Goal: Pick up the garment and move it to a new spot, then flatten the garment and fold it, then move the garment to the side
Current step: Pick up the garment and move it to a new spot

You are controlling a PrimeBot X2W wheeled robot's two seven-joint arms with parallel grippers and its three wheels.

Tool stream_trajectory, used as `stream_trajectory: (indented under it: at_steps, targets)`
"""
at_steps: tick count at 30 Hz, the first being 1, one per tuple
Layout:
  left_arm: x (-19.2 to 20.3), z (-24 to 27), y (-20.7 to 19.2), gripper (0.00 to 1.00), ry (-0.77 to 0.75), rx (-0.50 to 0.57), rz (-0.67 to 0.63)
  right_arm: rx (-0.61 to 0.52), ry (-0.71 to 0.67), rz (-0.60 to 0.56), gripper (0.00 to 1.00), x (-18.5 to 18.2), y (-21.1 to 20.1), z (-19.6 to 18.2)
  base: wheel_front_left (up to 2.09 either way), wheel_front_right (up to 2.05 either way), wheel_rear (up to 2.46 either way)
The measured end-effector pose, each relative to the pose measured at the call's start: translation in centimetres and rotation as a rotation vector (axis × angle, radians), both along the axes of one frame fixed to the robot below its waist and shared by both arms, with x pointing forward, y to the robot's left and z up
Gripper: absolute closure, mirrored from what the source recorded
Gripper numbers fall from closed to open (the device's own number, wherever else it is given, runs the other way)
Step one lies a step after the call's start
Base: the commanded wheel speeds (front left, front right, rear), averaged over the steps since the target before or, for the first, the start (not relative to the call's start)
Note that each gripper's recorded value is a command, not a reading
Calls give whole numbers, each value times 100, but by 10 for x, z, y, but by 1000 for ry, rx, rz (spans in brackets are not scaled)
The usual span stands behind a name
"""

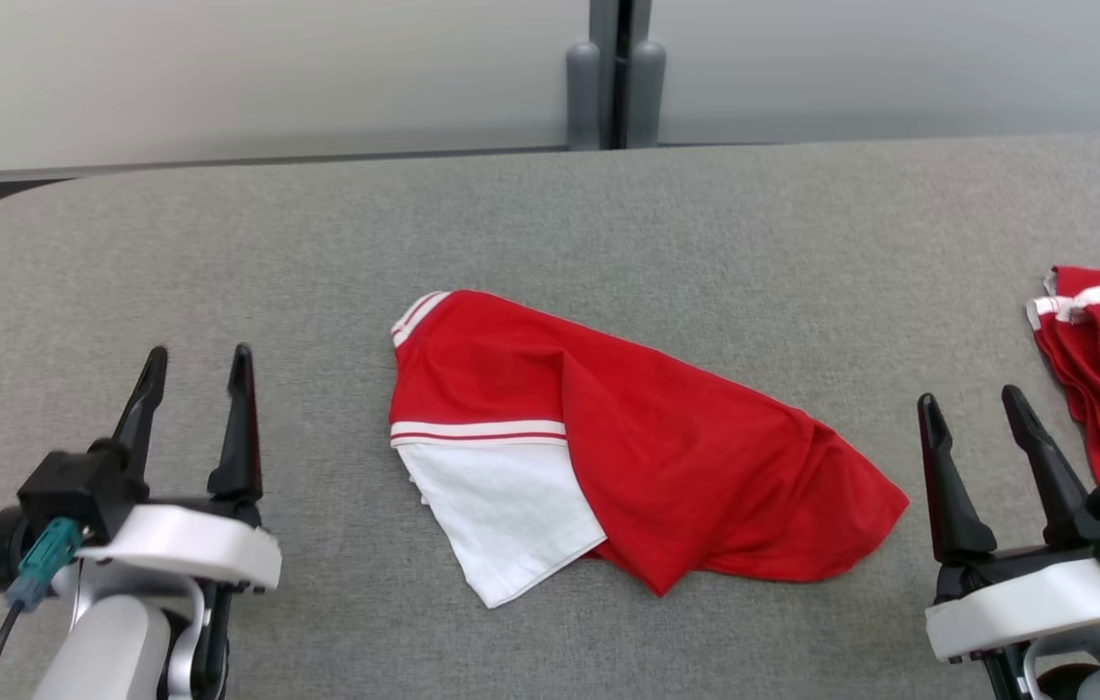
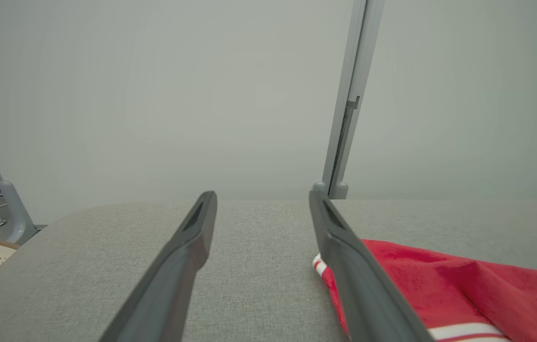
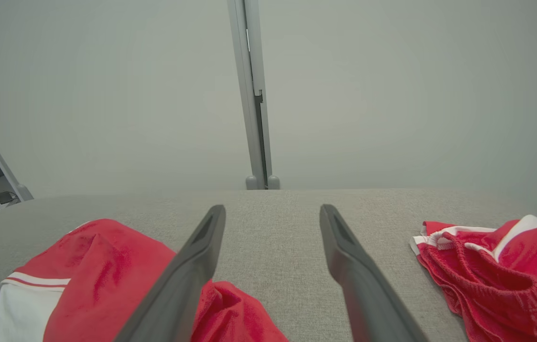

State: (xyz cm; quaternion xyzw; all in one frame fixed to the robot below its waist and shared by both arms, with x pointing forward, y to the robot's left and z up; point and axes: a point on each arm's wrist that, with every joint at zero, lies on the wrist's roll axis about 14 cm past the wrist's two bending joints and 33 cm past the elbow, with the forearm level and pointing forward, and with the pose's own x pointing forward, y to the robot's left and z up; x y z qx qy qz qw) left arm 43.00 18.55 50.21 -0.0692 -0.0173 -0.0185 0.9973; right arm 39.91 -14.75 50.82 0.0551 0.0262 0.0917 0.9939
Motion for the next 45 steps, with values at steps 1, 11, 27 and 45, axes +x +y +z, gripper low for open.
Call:
stream_trajectory:
  at_steps: [1, 11, 27, 45]
  targets:
    - [-5, 0, 7, 0, 2, 4, 17, 0, 3, 7, 0, -1, 2, 0, 0, 0, 0]
    - [-40, 1, 11, 0, 4, 4, 13, -6, 14, 25, 0, -19, 6, 3, 0, 0, 0]
    - [-77, 2, 2, 0, 31, 44, -20, -1, 4, 12, 0, -44, 1, 10, 0, 0, 0]
    - [-76, 7, -6, 0, 40, 59, -44, 13, 2, 3, 0, -45, -1, 10, 0, 0, 0]
